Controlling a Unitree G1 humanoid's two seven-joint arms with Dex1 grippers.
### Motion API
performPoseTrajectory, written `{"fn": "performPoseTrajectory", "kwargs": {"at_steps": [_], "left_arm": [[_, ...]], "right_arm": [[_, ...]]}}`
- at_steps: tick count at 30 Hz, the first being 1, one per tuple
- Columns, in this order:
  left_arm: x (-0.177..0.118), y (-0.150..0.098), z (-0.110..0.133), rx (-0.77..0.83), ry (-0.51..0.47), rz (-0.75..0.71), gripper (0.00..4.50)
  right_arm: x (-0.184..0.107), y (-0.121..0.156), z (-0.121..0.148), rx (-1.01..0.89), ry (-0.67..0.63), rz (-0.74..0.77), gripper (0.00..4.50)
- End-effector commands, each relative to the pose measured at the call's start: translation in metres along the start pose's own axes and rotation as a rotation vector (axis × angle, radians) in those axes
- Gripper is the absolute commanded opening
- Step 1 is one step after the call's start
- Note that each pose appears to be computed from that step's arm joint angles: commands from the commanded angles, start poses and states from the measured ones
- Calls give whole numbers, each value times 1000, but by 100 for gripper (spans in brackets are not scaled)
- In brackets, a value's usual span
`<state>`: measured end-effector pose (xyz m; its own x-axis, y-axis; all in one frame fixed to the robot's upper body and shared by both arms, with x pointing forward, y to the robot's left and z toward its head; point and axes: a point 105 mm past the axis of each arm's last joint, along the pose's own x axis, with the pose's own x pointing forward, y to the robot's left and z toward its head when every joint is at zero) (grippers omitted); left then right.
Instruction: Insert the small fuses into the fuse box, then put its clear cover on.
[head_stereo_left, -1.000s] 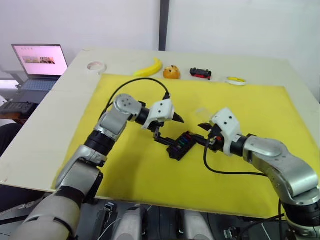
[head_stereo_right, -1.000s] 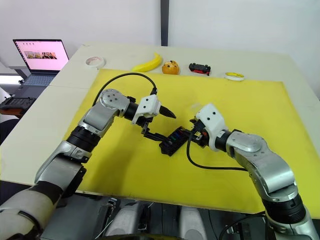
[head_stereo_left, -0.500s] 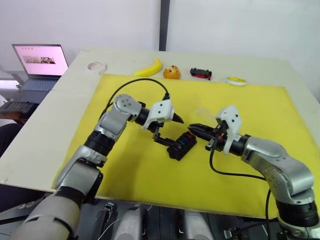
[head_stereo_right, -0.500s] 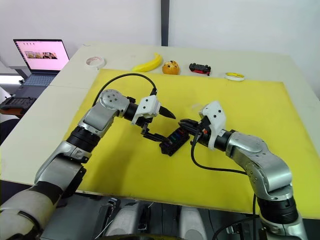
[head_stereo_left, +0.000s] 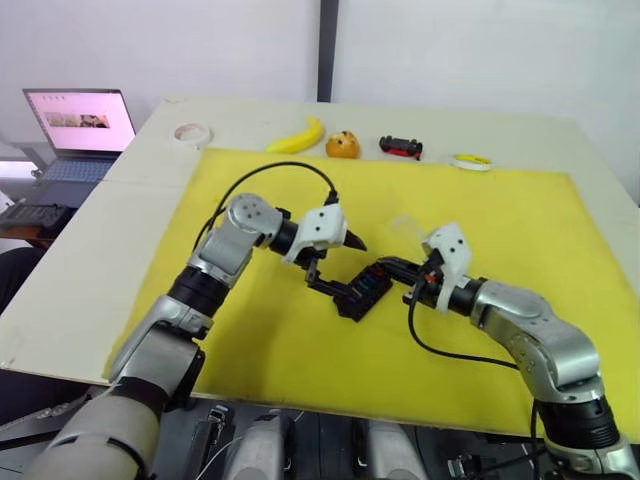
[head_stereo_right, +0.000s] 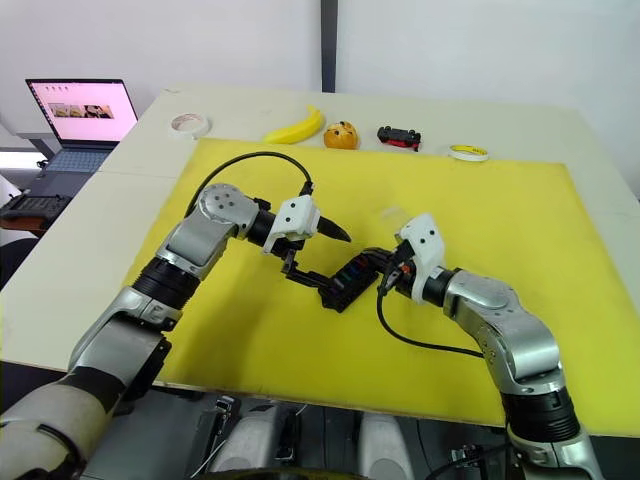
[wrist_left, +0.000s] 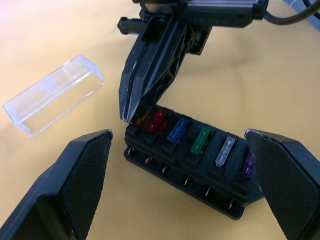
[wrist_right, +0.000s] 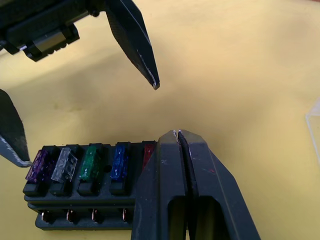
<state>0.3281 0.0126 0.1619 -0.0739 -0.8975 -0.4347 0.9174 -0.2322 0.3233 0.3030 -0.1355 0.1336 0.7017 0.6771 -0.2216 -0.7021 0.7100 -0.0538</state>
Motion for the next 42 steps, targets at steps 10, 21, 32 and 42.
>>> {"fn": "performPoseTrajectory", "kwargs": {"at_steps": [10, 21, 32, 42], "left_arm": [[-7, 2, 9, 32, -17, 31, 450], [-73, -19, 10, -165, -135, 224, 450], [-152, -51, -11, -395, -94, 417, 450], [-127, -24, 22, -264, -184, 493, 450]], "right_arm": [[-4, 2, 7, -37, -12, -22, 3], [-83, -9, 42, -54, -65, -121, 3], [-184, -50, 8, -75, 138, -371, 443], [-103, -53, 32, -40, 41, -250, 443]]}}
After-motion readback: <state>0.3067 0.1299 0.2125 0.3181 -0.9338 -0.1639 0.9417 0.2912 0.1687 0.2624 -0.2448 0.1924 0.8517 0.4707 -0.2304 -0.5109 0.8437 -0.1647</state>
